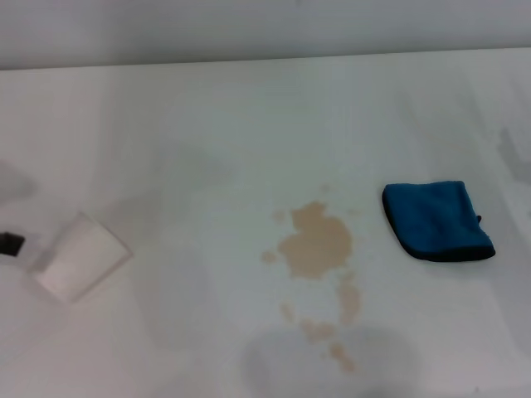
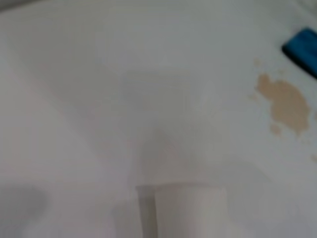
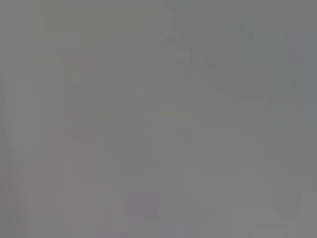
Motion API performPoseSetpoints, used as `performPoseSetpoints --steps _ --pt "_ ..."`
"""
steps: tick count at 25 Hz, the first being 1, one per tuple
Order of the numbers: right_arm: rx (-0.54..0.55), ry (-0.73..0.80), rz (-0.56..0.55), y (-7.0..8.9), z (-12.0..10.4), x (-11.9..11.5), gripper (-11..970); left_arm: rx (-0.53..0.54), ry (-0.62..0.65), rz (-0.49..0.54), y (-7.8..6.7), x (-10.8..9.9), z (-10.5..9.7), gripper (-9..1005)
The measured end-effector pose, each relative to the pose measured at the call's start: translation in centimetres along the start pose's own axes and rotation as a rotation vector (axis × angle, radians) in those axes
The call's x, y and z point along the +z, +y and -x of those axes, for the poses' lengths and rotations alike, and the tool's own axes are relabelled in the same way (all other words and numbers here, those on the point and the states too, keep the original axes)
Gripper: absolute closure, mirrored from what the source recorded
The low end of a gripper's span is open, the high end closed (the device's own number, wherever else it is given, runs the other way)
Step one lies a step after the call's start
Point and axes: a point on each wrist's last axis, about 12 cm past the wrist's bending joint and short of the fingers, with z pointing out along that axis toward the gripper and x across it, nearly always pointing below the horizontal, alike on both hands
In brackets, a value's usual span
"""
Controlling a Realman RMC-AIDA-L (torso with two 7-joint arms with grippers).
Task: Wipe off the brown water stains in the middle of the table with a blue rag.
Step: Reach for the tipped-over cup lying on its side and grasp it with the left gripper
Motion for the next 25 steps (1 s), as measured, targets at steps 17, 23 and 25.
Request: performPoseSetpoints --steps 17,23,25 --pt "0.002 -0.007 0.001 0.0 0.1 0.1 89 0.053 0.118 0.083 -0.5 5.2 0.0 116" --pt "0.008 -0.01 0.008 0.1 0.1 0.2 89 0.077 0.139 0.084 -0.8 6.9 -0.1 116" --pt "0.009 -0.01 0.009 0.2 0.1 0.2 89 0.084 0.133 0.083 -0.9 7.3 0.0 116"
